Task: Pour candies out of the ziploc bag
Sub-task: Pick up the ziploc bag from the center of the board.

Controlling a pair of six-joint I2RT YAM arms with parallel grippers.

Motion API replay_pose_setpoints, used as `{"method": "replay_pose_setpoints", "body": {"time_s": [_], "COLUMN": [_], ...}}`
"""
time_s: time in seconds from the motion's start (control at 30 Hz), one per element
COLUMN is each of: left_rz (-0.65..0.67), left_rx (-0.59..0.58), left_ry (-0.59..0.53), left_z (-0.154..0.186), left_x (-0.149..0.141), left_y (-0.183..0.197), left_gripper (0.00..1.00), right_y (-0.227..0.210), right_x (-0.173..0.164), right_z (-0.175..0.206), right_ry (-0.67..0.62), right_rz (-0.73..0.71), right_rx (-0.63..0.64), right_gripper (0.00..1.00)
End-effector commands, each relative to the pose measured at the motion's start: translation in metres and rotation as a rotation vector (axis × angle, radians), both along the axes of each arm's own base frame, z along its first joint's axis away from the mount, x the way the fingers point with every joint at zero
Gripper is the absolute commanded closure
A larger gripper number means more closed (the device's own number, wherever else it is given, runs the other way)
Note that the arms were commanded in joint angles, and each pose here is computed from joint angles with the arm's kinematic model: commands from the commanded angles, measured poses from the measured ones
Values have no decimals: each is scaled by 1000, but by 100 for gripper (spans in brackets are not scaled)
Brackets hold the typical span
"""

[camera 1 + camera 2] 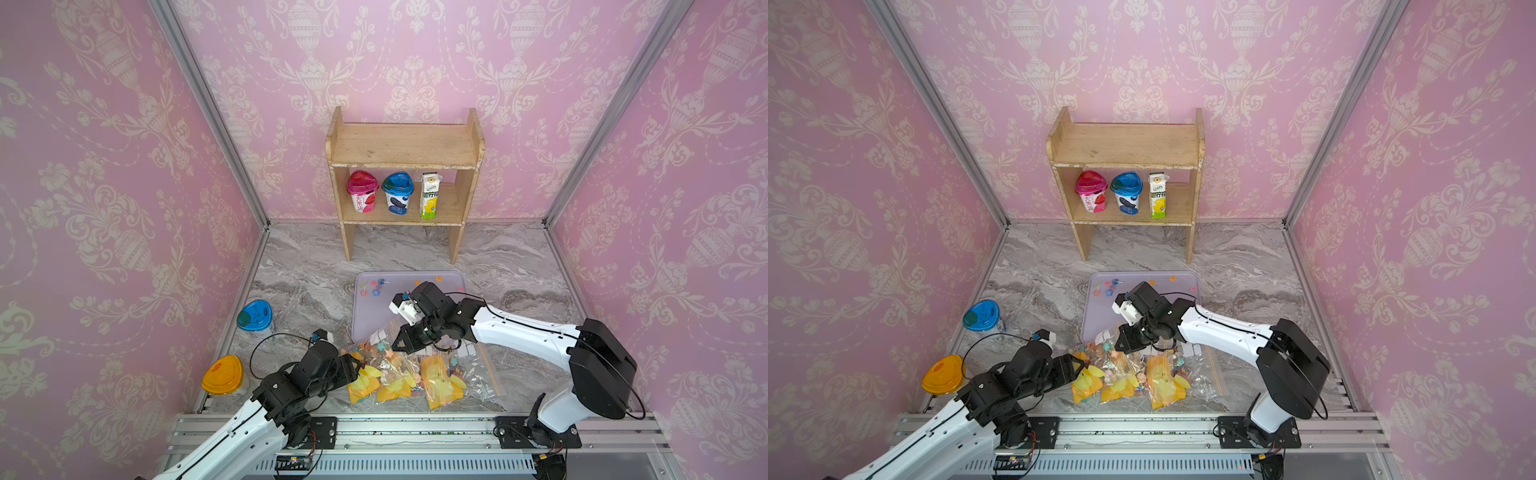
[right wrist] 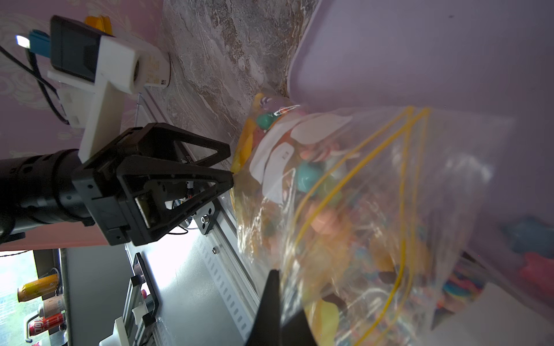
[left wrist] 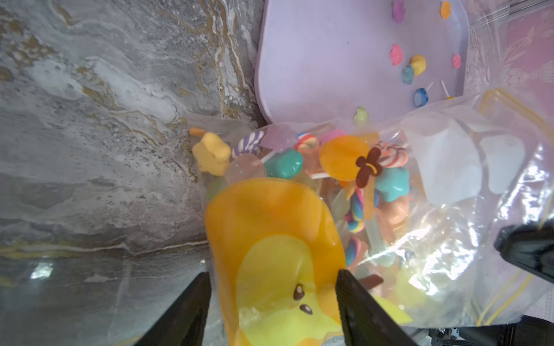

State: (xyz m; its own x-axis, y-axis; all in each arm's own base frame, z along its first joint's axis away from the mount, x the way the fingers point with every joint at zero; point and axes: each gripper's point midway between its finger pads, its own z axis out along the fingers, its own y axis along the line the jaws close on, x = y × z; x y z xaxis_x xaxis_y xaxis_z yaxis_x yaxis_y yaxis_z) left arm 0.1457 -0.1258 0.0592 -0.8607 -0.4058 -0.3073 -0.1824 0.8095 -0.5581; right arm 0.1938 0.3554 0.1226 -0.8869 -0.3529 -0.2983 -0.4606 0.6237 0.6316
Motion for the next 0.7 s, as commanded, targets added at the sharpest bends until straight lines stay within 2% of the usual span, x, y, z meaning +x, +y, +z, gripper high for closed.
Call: {"method": "replay_pose_setpoints", "body": {"time_s": [0.0, 0.3, 0.43, 0.53, 0.67], "left_rz": [32, 32, 40, 40, 40], "left_rx": [-33, -79, -113, -112, -107], "left_ry": [47, 50, 35, 24, 2], "left_z": [-11, -20, -20, -18, -11], "left_x": [-6, -2, 2, 4, 7], "left_y": [0, -9, -14, -13, -13], "left_gripper": [33, 48, 61, 73, 85], "right_y": [6, 6, 7, 7, 9], "right_x": [5, 8, 9, 11, 12], "right_z": [15, 14, 14, 16, 19], "right_ry": [-35, -39, -44, -49, -56], "right_rz": [-6, -15, -19, -24, -24], "right_rx": [27, 22, 18, 17, 26], "right_gripper": [100, 100, 100, 100, 100]}}
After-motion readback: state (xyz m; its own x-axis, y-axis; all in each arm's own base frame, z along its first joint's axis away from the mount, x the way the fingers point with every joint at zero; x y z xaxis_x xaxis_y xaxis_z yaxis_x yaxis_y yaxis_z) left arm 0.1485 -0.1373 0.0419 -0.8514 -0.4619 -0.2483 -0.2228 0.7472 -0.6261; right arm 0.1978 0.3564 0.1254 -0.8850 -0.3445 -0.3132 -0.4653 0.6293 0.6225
